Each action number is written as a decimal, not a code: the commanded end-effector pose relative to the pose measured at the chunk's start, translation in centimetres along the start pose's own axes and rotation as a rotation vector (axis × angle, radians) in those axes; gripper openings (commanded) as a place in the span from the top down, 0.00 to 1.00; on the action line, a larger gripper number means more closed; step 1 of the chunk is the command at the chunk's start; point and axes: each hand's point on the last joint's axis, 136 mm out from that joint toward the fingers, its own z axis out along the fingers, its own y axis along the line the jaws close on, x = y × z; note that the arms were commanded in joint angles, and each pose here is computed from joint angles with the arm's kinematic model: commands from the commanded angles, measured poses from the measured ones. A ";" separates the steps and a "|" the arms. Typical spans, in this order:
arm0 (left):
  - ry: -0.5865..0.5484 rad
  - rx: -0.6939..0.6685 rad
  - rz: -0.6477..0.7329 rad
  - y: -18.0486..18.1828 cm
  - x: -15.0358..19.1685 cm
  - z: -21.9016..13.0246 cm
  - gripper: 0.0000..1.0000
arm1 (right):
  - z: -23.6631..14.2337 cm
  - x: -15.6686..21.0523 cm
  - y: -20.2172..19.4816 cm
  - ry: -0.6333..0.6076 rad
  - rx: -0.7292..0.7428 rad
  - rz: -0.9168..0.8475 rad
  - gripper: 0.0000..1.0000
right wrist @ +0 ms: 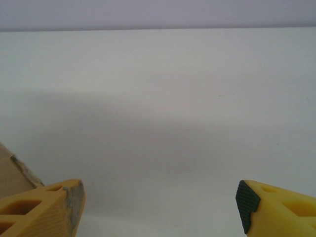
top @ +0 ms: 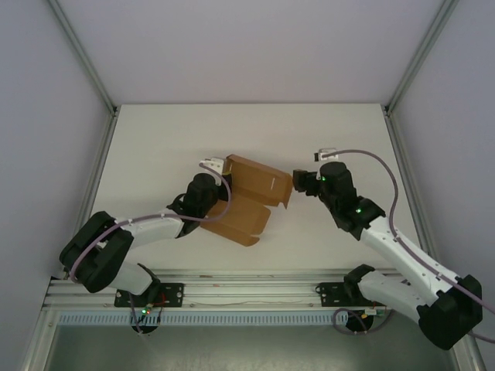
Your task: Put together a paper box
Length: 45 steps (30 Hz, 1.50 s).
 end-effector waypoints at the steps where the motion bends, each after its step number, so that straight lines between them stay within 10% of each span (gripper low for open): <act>1: -0.011 -0.022 0.001 0.2 -0.3 -0.1 1.00 | -0.4 -2.5 1.7 -0.041 -0.075 -0.022 0.19; 18: -0.037 -0.051 -0.009 0.8 -0.8 -0.4 1.00 | 4.4 1.6 4.7 0.223 -0.171 -0.143 0.17; 28: -0.037 -0.028 -0.023 0.3 -0.6 -0.2 1.00 | 7.7 -3.0 6.5 -0.016 -0.151 0.017 0.16; 45: -0.084 -0.165 -0.061 2.3 -2.8 -1.1 1.00 | 1.7 6.0 1.5 0.153 0.025 -0.033 0.08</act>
